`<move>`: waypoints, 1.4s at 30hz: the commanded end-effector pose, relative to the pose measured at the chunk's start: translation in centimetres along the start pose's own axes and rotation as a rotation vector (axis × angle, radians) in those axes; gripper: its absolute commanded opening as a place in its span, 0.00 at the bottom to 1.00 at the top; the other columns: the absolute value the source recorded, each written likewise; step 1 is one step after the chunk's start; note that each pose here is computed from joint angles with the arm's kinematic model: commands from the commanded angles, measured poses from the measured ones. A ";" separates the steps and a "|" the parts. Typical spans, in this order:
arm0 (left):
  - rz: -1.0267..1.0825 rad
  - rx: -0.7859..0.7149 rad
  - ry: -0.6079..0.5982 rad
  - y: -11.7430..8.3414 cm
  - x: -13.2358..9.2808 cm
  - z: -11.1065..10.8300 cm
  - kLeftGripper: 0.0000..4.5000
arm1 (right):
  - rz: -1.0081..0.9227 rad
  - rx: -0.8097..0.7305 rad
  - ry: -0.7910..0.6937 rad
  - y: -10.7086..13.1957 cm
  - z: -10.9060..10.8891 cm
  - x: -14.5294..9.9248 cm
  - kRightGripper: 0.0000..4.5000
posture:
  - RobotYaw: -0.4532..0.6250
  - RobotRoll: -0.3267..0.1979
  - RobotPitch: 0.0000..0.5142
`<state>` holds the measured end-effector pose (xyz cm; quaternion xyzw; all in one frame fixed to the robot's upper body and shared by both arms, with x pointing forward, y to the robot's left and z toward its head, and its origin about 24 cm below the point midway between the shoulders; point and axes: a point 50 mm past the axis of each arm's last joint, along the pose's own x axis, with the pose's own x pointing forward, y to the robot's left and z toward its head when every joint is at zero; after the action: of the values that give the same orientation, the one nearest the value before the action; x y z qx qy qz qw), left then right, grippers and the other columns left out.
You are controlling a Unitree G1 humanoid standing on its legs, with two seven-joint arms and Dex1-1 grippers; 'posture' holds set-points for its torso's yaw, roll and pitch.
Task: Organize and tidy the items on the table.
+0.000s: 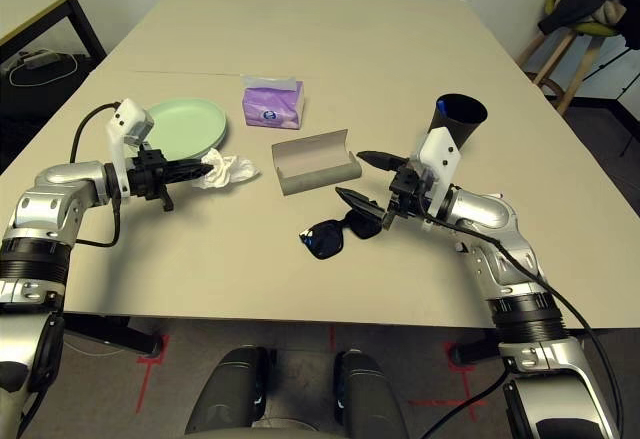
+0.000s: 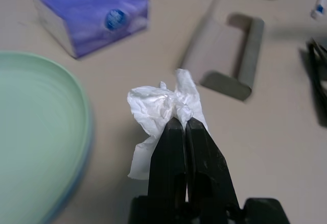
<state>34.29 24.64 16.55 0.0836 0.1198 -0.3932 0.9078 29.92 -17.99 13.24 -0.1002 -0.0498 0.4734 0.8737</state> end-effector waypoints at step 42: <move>0.663 -0.087 -0.250 4.9 2.0 2.5 0.74 | -0.034 0.007 -0.034 -0.2 0.9 1.0 1.00 | 0.57 0.62 0.12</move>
<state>39.58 26.06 18.19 0.0157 -0.0024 -0.0713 0.9973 30.54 -17.13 13.93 -0.0876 -0.0613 0.4575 0.8828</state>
